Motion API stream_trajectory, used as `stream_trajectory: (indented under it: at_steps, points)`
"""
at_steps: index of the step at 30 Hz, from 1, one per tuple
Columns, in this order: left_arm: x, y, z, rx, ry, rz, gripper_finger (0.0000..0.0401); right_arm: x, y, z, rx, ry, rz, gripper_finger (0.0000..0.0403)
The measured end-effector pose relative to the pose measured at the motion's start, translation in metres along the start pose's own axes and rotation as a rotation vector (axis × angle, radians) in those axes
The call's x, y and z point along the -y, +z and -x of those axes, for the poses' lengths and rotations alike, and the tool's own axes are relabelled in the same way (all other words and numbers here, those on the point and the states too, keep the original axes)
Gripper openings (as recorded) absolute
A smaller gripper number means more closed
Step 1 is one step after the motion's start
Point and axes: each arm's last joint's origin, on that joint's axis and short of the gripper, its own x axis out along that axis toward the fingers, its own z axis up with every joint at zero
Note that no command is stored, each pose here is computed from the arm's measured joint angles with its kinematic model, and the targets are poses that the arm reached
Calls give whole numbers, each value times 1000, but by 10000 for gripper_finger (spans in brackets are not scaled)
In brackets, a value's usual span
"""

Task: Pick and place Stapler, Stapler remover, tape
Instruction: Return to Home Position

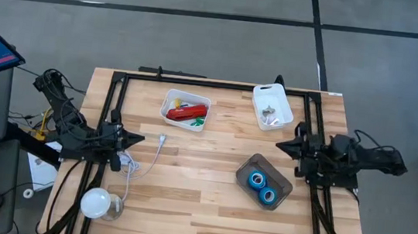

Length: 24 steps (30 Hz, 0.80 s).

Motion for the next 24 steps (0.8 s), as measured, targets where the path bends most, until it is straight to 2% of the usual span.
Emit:
stream_trajectory:
  at_steps: [8,14,17,24]
  points:
    - [0,0,0,1,0,1,2,0,-21,-8,21,17,-3,0]
    - [0,0,0,1,0,1,2,-2,-41,-13,-9,123,-15,0]
    - [0,0,0,1,0,1,2,-3,-42,-13,-11,157,-12,0]
    - [-1,0,0,4,28,-49,2,-1,-43,-14,-15,138,20,0]
